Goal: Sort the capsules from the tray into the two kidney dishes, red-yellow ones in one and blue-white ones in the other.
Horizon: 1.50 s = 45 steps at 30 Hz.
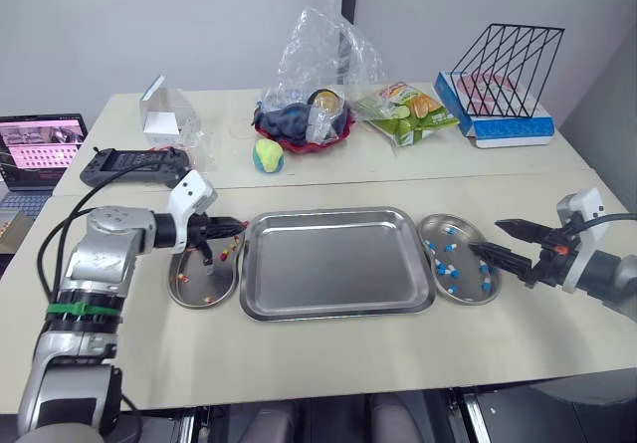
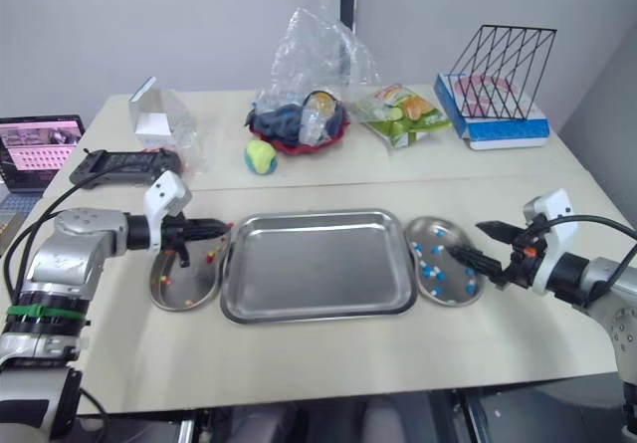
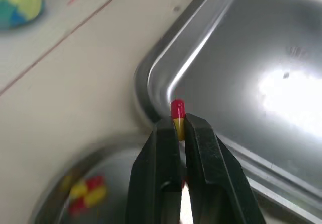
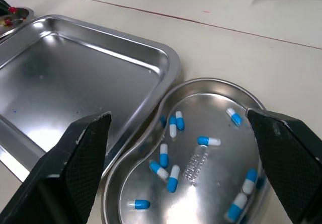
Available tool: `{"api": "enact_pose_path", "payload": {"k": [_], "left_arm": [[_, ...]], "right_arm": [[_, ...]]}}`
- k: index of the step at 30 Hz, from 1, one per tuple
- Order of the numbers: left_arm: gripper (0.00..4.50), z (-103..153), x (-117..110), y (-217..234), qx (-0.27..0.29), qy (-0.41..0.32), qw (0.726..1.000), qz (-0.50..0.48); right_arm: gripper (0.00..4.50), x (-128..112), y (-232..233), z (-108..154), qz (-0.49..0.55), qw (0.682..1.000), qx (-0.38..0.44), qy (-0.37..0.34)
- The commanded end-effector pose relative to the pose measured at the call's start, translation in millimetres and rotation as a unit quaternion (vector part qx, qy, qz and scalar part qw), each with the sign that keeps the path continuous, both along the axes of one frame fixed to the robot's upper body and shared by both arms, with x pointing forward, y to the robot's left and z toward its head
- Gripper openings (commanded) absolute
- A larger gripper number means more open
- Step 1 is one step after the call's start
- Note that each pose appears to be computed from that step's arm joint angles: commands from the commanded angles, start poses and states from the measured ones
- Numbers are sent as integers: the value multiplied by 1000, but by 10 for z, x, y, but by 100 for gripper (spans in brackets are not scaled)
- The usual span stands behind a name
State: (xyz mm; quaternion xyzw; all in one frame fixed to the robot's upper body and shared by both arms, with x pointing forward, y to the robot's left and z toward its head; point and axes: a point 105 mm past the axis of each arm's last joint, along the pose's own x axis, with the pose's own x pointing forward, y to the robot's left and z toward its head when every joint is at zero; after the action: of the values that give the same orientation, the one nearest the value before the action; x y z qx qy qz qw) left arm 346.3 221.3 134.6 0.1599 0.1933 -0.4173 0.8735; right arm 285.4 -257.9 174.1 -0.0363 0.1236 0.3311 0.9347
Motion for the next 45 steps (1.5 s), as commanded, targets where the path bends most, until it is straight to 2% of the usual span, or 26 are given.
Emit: {"api": "enact_pose_path", "payload": {"k": [1, 5, 8, 11, 14, 18, 26, 29, 30, 33, 40, 45], "left_arm": [[3, 114, -91, 174, -8, -19, 1000, 17], [3, 41, -189, 289, -4, -9, 1000, 27], [107, 29, -199, 330, -18, -3, 999, 41], [209, 135, -194, 359, -28, -20, 998, 45], [302, 406, -196, 448, -59, -82, 994, 45], [441, 591, -273, 643, -79, -118, 988, 57], [446, 439, -519, 1056, -61, -119, 987, 89], [446, 391, -613, 1381, -68, -133, 975, 161], [446, 351, -634, 1496, -55, -143, 970, 191], [446, 322, -680, 1645, -50, -167, 957, 232], [446, 274, -660, 1795, -31, -176, 940, 290], [446, 307, -668, 1782, -38, -187, 939, 287]], "right_arm": [[450, 6, 15, 135, 19, 999, -9, -24], [450, -6, 42, 186, 37, 999, -3, -34], [450, -11, 18, 209, 42, 998, -7, -37], [450, 1, -9, 236, 43, 998, -8, -42], [450, 70, -79, 302, 34, 996, -14, -76], [450, 184, -270, 430, 0, 992, -16, -126], [450, 251, -650, 498, -52, 983, -34, -170], [450, 244, -935, 414, -98, 981, -41, -164], [450, 248, -1051, 371, -121, 978, -44, -164], [450, 259, -1230, 316, -155, 972, -47, -171], [450, 292, -1247, 230, -148, 973, -52, -170], [450, 312, -1199, 185, -140, 975, -48, -168]]}}
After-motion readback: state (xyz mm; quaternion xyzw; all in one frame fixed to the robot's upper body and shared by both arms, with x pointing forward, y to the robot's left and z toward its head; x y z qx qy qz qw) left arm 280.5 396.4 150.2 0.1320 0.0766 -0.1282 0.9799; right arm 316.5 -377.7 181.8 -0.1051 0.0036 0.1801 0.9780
